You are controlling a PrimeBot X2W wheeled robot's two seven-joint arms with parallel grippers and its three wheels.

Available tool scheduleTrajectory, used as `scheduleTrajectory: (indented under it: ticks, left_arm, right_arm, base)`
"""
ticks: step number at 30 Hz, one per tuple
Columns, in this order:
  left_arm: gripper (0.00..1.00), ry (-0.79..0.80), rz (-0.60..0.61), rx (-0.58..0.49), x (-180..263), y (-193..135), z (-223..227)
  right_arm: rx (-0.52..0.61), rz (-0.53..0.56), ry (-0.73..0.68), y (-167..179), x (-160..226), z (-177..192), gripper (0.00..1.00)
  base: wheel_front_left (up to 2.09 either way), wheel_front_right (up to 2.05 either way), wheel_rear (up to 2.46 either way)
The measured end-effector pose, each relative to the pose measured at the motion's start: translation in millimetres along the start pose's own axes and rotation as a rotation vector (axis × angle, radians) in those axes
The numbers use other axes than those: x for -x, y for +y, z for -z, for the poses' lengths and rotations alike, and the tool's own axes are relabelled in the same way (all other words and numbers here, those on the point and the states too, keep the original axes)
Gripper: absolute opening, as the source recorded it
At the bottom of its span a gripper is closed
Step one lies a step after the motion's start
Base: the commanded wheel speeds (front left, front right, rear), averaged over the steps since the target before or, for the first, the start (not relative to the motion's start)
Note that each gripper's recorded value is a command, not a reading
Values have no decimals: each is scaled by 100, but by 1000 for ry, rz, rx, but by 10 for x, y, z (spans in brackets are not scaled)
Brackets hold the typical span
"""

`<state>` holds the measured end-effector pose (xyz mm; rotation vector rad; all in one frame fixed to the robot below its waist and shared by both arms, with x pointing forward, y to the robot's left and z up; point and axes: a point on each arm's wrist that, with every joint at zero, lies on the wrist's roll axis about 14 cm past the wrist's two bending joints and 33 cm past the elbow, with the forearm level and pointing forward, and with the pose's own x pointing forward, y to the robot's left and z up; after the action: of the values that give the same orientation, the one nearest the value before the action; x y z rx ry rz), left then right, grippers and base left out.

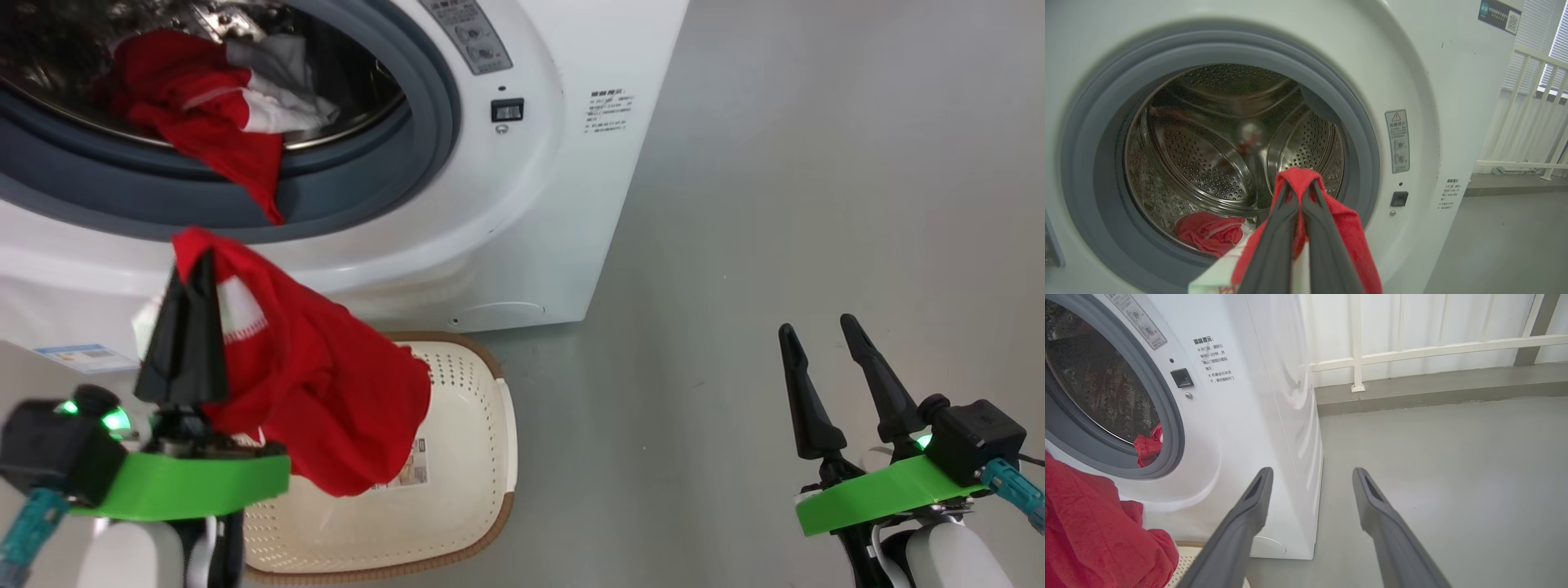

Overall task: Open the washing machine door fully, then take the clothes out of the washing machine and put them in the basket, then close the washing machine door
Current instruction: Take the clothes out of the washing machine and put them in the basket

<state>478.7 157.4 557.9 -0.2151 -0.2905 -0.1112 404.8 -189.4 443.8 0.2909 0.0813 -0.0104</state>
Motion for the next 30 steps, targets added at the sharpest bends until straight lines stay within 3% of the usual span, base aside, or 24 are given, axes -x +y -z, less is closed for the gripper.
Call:
scheduleTrajectory:
  ticks: [13, 30]
  left_arm:
    - [0, 474, -63, 29, 594, 154, 1511]
    - [0, 846, -36, 18, 865, 138, 2799]
  right_arm:
    - [5, 14, 27, -68, -192, 136, 100]
    - [12, 18, 87, -148, -566, 489, 100]
  base:
    - [0, 0, 0]
    - [0, 0, 0]
